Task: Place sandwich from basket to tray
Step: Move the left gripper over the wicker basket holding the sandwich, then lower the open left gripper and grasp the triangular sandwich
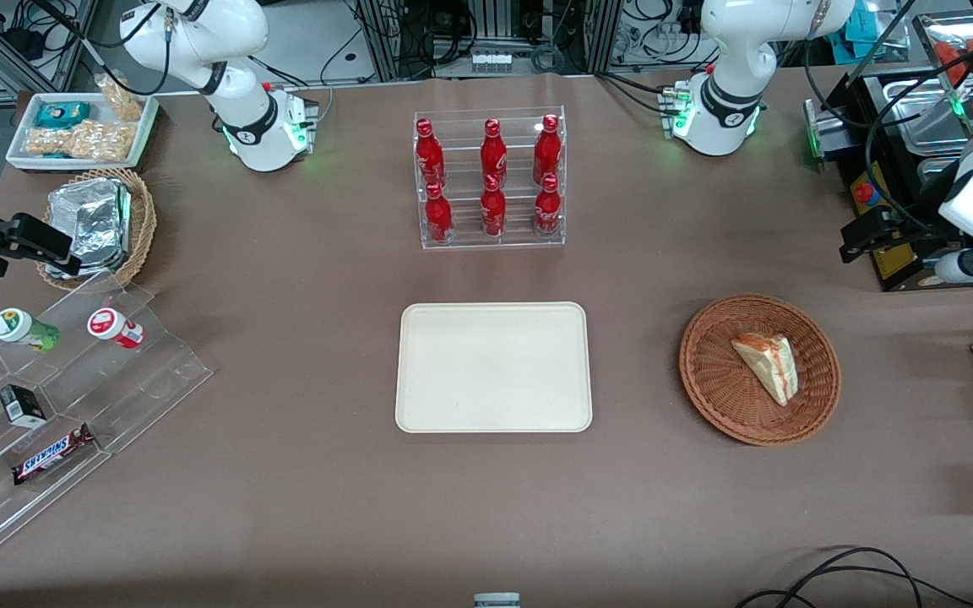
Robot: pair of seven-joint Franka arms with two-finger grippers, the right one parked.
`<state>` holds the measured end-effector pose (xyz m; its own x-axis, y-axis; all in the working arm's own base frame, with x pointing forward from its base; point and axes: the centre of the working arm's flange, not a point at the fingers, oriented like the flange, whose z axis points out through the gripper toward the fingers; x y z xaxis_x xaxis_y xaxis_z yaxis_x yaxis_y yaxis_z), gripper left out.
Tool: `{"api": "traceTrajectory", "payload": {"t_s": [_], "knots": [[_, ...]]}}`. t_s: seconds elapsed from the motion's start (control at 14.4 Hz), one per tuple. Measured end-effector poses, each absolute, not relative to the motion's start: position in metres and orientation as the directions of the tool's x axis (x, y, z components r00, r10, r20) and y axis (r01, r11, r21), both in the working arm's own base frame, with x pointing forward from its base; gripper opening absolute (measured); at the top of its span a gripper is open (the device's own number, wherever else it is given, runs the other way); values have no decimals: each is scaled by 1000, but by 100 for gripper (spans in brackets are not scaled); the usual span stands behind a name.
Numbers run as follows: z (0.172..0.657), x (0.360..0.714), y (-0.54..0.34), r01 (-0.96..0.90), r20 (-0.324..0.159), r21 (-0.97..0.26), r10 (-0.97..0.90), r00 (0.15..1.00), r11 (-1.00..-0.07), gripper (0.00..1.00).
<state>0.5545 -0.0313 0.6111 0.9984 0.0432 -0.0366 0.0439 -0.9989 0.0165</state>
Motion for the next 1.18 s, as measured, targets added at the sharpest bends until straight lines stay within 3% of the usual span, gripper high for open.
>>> {"api": "traceTrajectory", "payload": {"t_s": [0.42, 0.62, 0.9, 1.18], "knots": [[608, 555, -36, 30, -48, 16, 29, 998, -999, 100], [591, 557, -34, 32, -96, 13, 31, 995, -999, 100], [520, 578, -30, 41, -195, 8, 39, 980, -999, 100], [427, 593, -23, 86, -147, 8, 83, 986, -996, 100]]}}
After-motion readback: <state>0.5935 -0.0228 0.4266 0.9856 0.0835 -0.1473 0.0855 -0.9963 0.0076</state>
